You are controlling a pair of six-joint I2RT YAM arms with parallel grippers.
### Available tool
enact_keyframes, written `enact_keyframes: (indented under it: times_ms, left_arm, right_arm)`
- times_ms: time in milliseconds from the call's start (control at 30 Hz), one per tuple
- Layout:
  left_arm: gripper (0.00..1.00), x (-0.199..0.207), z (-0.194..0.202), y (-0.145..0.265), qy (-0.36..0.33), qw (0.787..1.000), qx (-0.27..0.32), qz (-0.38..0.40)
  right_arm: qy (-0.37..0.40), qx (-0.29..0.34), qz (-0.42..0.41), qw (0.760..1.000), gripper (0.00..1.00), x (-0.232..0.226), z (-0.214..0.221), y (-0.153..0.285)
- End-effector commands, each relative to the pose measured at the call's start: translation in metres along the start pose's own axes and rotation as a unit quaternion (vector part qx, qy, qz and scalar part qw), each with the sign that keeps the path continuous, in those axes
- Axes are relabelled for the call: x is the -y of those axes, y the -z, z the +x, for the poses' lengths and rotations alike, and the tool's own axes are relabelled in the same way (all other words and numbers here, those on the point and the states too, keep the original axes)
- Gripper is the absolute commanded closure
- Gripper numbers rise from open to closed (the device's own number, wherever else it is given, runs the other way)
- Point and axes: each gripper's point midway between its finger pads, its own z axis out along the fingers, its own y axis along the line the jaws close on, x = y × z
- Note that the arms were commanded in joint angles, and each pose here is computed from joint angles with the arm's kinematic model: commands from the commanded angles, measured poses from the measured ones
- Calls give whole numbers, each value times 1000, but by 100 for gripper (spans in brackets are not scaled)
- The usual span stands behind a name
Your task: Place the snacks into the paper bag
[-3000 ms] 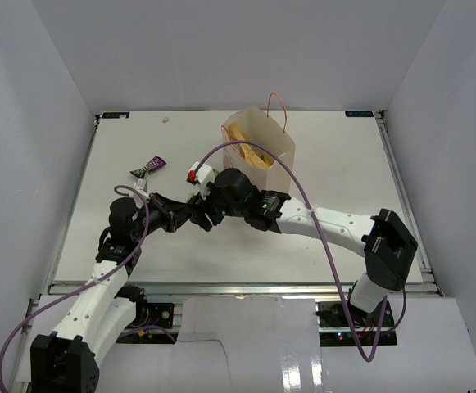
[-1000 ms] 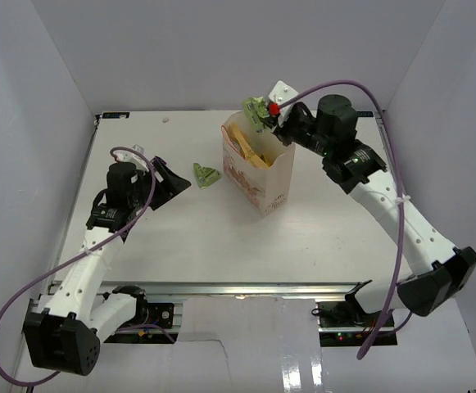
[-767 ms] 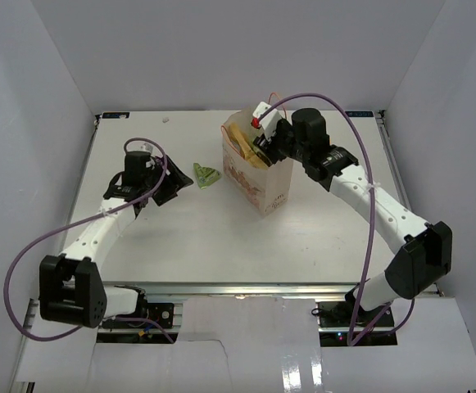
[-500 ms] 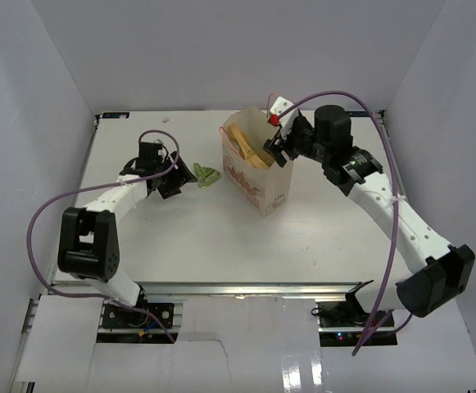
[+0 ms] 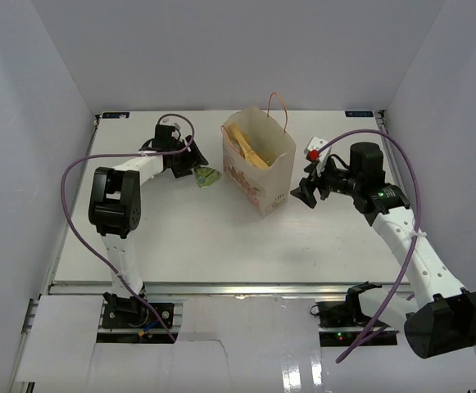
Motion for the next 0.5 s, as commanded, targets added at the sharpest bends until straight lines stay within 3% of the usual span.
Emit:
enact_keyframes:
  times_ms: [0,100,233,400,467]
  left_arm:
    - [20,22,-25,4,-35,999,20,35]
    - [23,15,-23,-8,-35,999,-1,17]
    - [38,1,-5,-15,-30,999,-35,1]
    - [78,-10,14,-7,-24,998,-50,-14]
    - [88,-7,10,2,-27,999,-39,-15]
  right_arm:
    - [-12,21,-22,999,16,-10,-3,6]
    - [-25,18,-27,999,17,-13,4,4]
    - [-31,20,-30,999,17,-12,6,2]
    - [-26,28,-63,997,18,-25,6,3]
    - [-19,41,-107,993,20,-42,1,7]
